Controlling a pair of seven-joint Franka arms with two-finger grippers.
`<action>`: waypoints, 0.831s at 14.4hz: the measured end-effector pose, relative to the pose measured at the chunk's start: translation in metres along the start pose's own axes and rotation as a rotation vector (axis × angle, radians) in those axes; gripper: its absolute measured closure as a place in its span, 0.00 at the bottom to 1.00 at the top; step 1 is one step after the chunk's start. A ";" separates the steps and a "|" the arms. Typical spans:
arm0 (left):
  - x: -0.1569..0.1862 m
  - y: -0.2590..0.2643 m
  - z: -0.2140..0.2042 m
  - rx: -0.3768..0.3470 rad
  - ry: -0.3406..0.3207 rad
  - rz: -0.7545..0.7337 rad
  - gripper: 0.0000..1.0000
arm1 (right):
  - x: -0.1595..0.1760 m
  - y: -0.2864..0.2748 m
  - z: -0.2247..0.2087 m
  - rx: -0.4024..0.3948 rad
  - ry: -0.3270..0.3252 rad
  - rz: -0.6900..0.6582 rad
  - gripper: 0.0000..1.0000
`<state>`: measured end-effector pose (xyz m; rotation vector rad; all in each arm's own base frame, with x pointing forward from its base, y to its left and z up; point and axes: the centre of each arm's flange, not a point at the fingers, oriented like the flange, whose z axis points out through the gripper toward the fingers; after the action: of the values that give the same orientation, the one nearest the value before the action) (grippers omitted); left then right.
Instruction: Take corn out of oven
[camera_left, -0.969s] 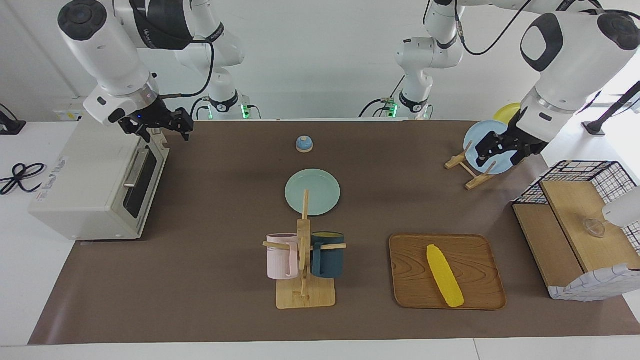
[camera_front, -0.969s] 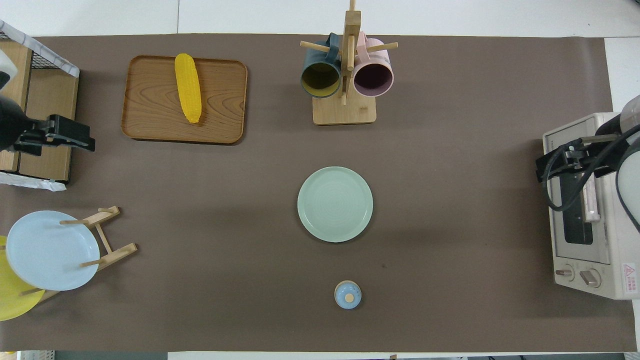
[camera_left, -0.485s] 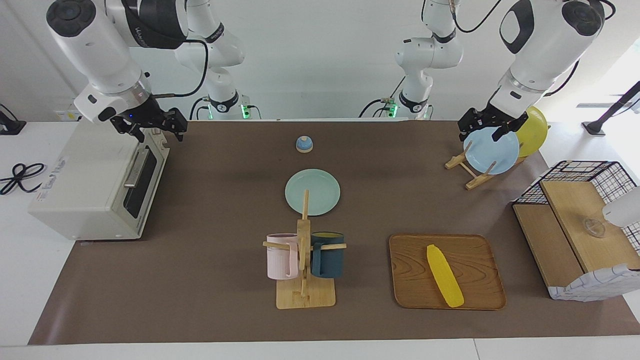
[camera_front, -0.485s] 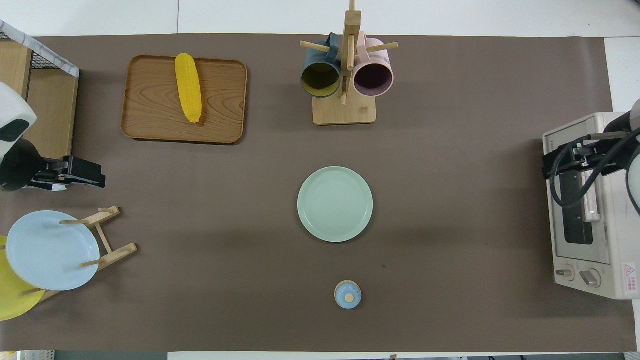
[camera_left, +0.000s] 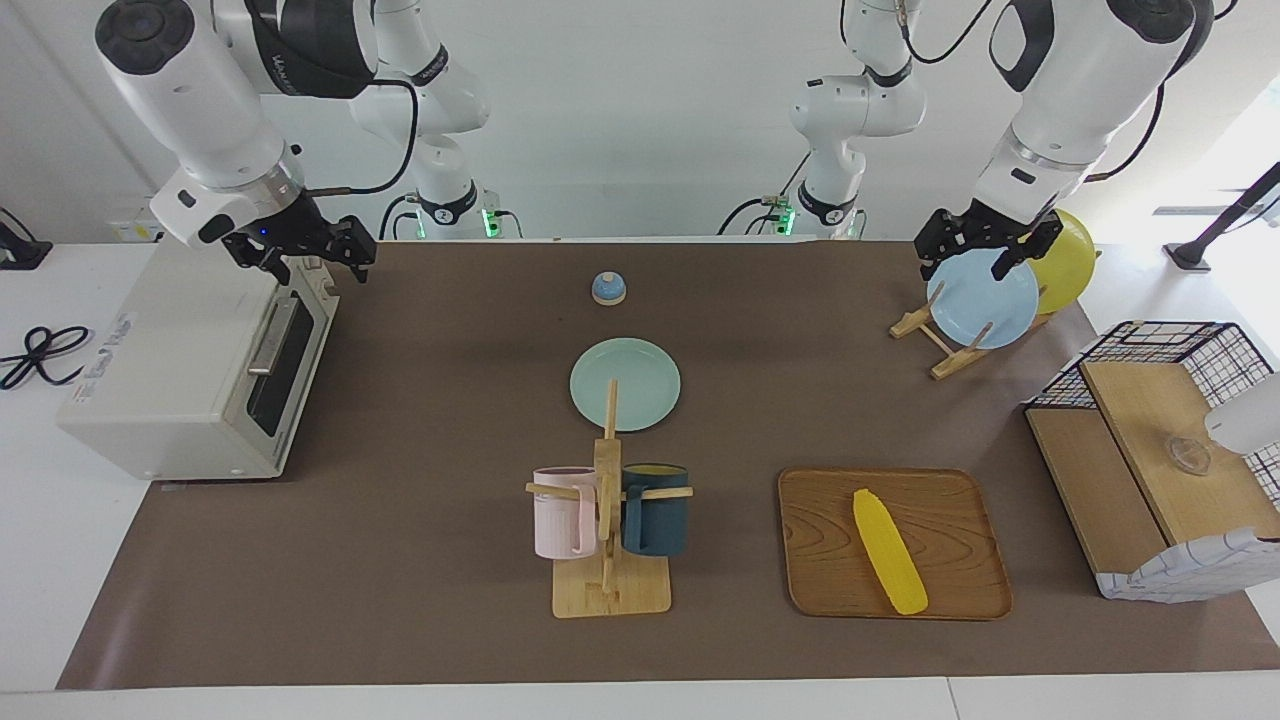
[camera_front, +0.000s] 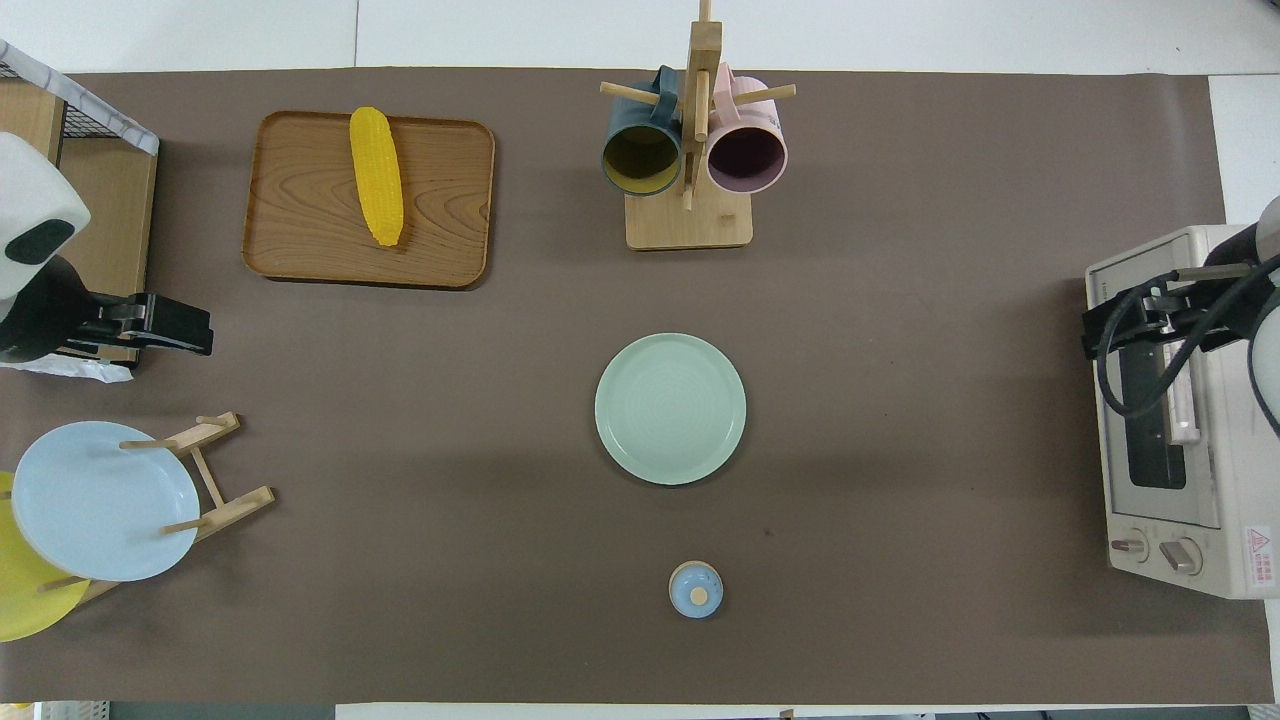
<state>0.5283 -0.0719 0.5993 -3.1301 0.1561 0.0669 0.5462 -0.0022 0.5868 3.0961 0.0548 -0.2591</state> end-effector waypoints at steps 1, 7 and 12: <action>0.001 0.000 0.001 0.000 -0.001 0.000 0.00 | 0.000 0.000 0.000 0.000 0.000 0.000 0.00; 0.001 -0.005 0.001 -0.001 0.002 -0.015 0.00 | 0.000 0.000 0.000 0.000 0.000 0.000 0.00; 0.002 -0.007 0.000 -0.001 0.004 -0.019 0.00 | 0.000 0.000 0.000 0.000 0.000 0.000 0.00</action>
<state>0.5307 -0.0649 0.5992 -3.1325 0.1258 0.0610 0.5462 -0.0022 0.5867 3.0961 0.0548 -0.2595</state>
